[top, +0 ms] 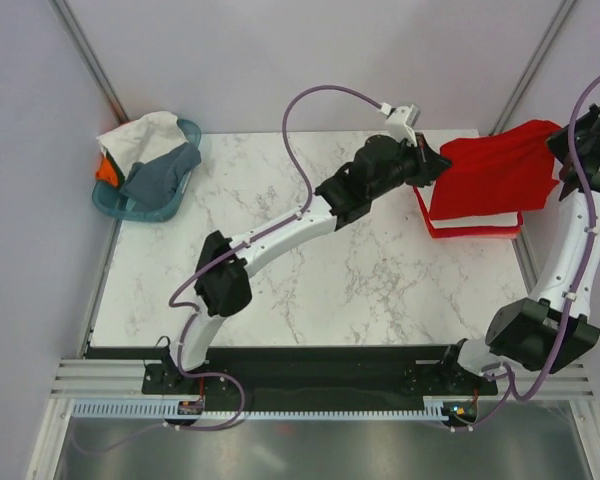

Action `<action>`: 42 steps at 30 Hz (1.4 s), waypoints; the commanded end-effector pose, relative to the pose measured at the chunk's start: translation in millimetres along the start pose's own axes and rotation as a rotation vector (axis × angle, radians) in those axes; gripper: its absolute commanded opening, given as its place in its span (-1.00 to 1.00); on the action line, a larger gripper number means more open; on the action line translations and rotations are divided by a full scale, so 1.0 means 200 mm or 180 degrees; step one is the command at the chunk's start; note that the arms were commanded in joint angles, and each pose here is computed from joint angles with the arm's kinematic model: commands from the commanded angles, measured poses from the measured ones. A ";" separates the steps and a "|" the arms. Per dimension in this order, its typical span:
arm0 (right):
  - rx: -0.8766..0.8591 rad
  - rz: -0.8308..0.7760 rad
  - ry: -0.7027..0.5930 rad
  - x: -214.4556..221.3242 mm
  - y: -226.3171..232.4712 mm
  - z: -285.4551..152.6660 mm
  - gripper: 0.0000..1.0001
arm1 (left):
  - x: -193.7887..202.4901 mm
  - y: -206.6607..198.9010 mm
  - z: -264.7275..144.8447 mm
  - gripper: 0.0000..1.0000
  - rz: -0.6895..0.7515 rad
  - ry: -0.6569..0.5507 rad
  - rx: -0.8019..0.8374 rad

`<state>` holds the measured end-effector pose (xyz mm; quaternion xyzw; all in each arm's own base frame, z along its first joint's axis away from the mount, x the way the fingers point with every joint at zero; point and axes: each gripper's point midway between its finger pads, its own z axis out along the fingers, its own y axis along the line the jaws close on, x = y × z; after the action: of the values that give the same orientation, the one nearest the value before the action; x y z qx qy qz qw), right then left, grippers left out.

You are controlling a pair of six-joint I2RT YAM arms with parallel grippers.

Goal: Fold and stack the t-shirts
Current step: Neatly place the folded tshirt to the corner

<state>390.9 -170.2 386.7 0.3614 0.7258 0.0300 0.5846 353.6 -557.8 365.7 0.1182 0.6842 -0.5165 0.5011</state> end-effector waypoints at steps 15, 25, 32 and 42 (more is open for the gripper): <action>0.0393 0.0147 0.0272 0.14 -0.30 0.42 -1.00 | 0.12 0.08 0.27 -0.96 -0.0382 -0.0457 -0.0109; 0.0481 0.0113 0.0288 0.16 -0.36 0.59 -1.00 | 0.14 0.24 0.35 -0.95 -0.0602 -0.0624 -0.0151; 0.0327 0.0107 0.0366 0.20 -0.30 0.75 -1.00 | 0.08 0.42 0.39 -0.95 -0.0749 -0.0781 -0.0198; 0.0227 0.0131 0.0516 0.35 -0.28 1.03 -1.00 | 0.14 0.80 0.48 -0.95 -0.1191 -0.1044 -0.0364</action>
<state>517.7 -221.7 215.7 0.3892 0.7978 0.0663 0.4557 472.8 -596.2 230.7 -0.0606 0.6742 -0.5501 0.4890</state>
